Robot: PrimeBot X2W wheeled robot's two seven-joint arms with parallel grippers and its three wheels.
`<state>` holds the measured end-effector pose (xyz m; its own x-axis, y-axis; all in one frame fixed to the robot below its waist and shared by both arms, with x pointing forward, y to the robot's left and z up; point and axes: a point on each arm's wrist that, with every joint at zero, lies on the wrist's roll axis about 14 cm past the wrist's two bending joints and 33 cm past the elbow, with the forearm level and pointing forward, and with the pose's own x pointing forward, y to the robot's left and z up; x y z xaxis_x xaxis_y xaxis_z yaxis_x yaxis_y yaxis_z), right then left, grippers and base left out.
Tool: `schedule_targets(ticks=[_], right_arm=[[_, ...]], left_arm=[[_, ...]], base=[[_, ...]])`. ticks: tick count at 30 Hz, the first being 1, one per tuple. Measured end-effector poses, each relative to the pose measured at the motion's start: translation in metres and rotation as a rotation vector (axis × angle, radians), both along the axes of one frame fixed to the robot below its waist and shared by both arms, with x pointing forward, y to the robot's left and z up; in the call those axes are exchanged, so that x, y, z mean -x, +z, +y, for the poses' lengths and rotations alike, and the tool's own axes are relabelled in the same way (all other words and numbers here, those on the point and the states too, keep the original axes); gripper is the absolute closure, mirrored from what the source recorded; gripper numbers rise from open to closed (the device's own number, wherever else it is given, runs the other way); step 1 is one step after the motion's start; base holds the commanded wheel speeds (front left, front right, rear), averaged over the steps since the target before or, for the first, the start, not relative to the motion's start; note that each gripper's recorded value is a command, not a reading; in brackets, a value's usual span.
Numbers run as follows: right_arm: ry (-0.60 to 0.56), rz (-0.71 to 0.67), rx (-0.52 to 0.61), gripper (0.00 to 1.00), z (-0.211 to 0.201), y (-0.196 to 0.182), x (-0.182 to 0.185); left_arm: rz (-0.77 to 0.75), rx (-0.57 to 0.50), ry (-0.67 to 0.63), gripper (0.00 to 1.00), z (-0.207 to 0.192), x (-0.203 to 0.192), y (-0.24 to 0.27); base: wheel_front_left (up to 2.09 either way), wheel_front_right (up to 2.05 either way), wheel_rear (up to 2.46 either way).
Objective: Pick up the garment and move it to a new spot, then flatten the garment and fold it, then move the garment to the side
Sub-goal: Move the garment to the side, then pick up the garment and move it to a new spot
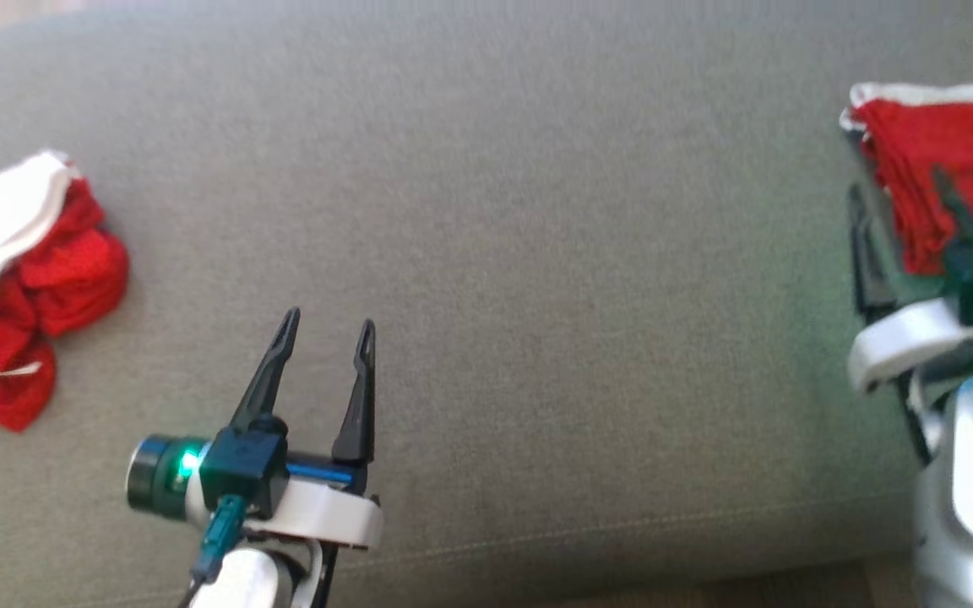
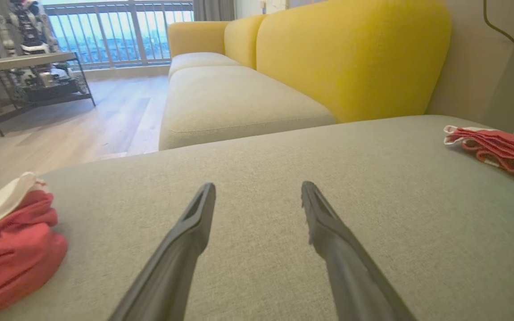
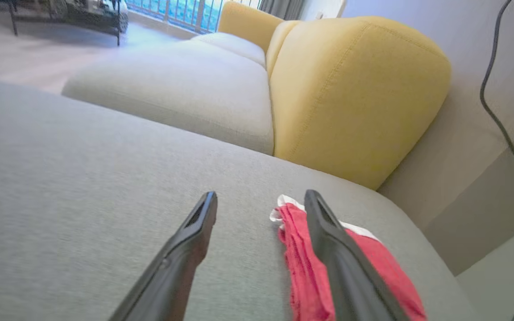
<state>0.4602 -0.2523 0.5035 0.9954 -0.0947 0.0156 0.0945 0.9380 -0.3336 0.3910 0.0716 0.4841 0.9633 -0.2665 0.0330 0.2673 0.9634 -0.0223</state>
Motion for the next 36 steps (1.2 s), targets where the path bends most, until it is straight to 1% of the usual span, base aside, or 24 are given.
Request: schedule_targets(ticks=[6, 9, 14, 17, 24, 36], right_arm=[[0.084, -0.057, -0.137, 0.0, 0.033, 0.006, 0.031], [0.111, -0.103, -0.265, 0.0, 0.045, 0.015, 0.048], [0.142, -0.07, -0.378, 0.0, 0.061, 0.001, 0.079], [0.163, -0.051, -0.395, 0.0, 0.07, -0.004, 0.092], [0.186, -0.077, -0.418, 0.0, 0.077, 0.005, 0.104], [0.2, -0.072, -0.426, 0.0, 0.082, 0.004, 0.117]], left_arm=[[-0.033, 0.023, 0.087, 0.0, 0.02, 0.017, 0.018], [-0.054, 0.034, 0.127, 0.0, 0.031, 0.025, 0.027], [-0.072, 0.042, 0.168, 0.0, 0.042, 0.041, 0.034], [-0.075, 0.046, 0.166, 0.0, 0.043, 0.05, 0.035], [-0.047, 0.049, 0.198, 0.0, 0.053, 0.067, 0.027], [-0.065, 0.054, 0.232, 0.0, 0.063, 0.077, 0.032]], base=[[0.0, 0.0, 0.0], [0.0, 0.0, 0.0], [0.0, 0.0, 0.0], [0.0, 0.0, 0.0], [0.0, 0.0, 0.0], [0.0, 0.0, 0.0]])
